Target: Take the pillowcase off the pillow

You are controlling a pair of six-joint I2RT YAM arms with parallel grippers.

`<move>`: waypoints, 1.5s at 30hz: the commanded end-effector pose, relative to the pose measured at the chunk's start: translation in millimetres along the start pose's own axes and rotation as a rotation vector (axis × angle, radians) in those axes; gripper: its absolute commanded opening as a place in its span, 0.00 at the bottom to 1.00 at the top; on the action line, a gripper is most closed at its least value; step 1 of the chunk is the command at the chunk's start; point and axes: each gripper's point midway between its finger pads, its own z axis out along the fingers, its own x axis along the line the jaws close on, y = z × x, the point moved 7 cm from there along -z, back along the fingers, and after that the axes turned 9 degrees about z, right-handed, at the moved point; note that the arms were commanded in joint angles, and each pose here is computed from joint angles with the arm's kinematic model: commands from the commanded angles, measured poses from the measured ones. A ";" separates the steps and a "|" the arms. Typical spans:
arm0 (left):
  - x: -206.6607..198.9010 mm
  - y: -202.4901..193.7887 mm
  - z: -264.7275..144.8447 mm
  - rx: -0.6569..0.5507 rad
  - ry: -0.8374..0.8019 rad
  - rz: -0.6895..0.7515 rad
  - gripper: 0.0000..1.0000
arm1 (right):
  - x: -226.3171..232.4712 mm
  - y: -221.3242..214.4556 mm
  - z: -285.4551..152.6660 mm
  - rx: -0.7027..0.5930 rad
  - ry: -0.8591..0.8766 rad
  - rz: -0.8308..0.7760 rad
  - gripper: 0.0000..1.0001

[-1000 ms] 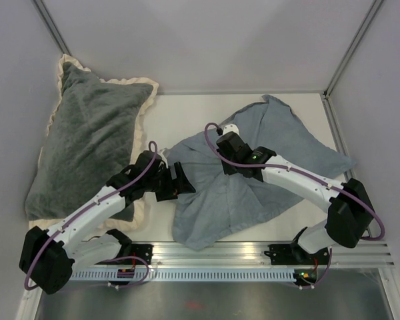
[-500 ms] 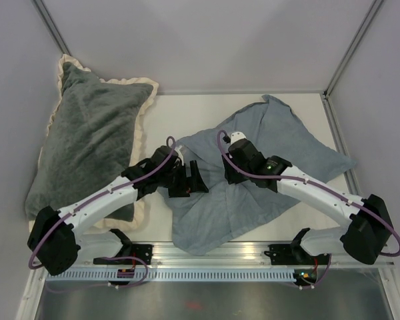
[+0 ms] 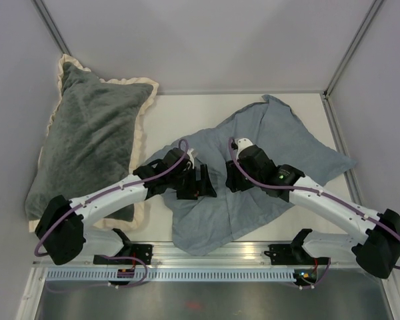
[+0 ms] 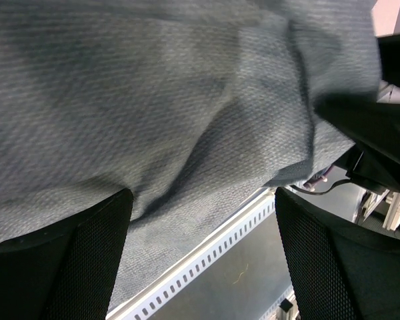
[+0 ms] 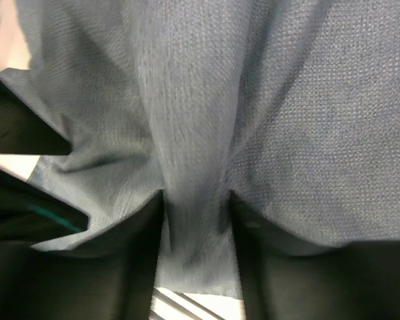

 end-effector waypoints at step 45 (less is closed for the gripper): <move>36.5 -47.7 -80.9 -0.268 0.255 -0.016 0.02 | -28.0 -10.6 -5.0 -0.085 -0.425 0.005 0.28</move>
